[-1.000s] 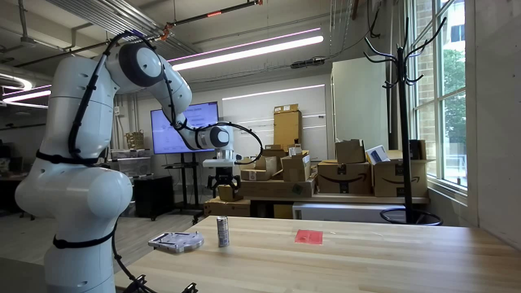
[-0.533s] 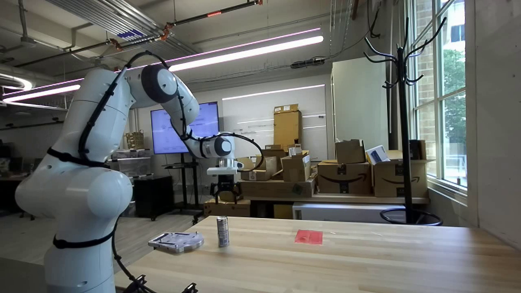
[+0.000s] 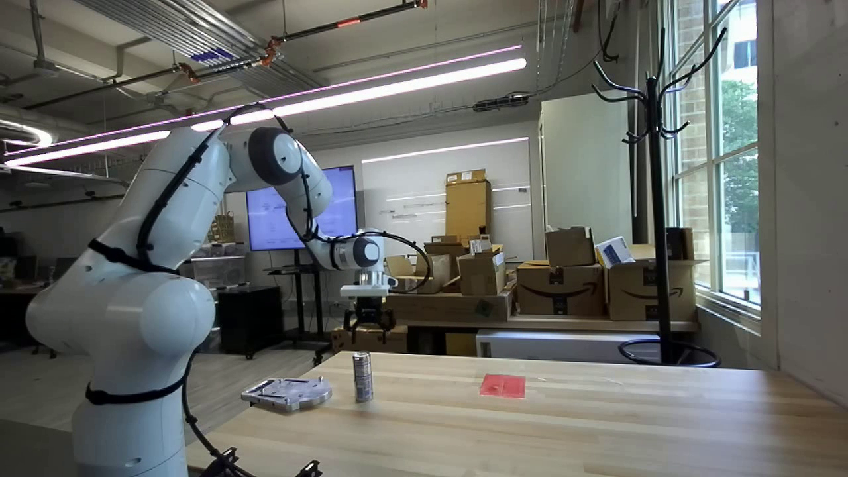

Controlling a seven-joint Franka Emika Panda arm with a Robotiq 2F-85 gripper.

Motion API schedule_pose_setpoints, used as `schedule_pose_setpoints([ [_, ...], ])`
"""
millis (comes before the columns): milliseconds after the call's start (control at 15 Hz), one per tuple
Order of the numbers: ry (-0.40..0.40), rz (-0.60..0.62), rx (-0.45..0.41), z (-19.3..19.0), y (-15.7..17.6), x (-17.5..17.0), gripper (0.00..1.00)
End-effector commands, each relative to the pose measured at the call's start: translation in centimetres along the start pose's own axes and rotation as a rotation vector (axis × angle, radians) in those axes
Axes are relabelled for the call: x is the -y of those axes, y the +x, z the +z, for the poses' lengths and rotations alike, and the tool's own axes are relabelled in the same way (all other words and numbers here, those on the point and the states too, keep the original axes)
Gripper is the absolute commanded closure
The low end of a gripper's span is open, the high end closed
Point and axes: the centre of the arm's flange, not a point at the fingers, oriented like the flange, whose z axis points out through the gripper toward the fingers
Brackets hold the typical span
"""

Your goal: Move the can to the left

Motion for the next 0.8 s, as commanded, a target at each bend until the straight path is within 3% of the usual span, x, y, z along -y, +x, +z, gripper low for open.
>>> schedule_pose_setpoints([
  [0,0.017,-0.026,0.028,0.8,0.7,-0.3,0.00],
  [733,0.053,-0.053,0.066,2.4,-0.1,0.3,0.00],
])
